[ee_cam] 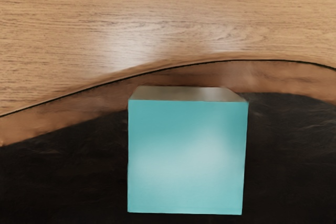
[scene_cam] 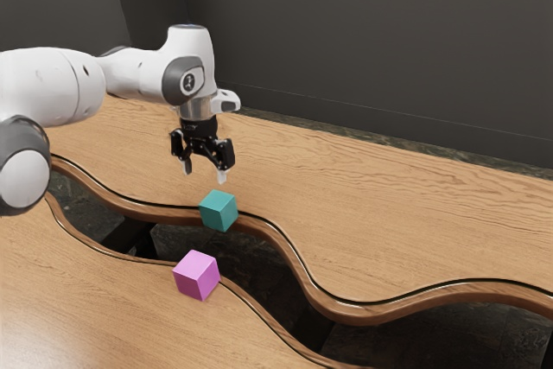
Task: Pick up the blue block with one arm, and put the blue block on the pink block with one arm
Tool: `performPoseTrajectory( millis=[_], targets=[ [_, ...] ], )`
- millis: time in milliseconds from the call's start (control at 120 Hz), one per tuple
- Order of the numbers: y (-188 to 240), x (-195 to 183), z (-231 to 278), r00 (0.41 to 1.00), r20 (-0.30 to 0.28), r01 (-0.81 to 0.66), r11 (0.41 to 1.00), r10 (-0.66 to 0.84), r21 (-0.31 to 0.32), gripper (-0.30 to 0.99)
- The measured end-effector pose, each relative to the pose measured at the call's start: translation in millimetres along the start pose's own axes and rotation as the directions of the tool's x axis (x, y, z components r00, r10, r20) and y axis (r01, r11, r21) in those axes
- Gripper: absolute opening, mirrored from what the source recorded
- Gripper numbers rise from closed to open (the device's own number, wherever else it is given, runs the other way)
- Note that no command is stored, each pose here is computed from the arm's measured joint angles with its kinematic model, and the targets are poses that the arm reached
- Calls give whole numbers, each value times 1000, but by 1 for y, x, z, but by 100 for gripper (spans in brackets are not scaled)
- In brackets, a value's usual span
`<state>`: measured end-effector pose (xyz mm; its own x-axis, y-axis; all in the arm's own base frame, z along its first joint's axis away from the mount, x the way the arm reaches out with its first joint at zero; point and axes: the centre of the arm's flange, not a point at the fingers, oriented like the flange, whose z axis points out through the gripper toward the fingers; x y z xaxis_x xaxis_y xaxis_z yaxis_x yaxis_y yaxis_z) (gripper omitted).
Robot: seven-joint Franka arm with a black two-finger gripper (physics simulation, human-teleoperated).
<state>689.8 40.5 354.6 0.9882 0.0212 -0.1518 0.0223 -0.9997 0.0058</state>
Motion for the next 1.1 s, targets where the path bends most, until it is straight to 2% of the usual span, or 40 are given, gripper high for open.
performPoseTrajectory(
  millis=[275,600,783,850,967,1100],
  targets=[
    [1,19,56,1000,-4,10,1000,-10,-23,69],
    [1,26,87,1000,-5,16,999,-16,-37,69],
    [1,15,99,1000,-2,25,998,-26,-49,69],
    [2,15,99,1000,-11,24,998,-25,-50,60],
    [3,16,93,999,-30,22,999,-23,-50,37],
    [9,15,70,998,-67,11,999,-14,-37,28]
  ],
)
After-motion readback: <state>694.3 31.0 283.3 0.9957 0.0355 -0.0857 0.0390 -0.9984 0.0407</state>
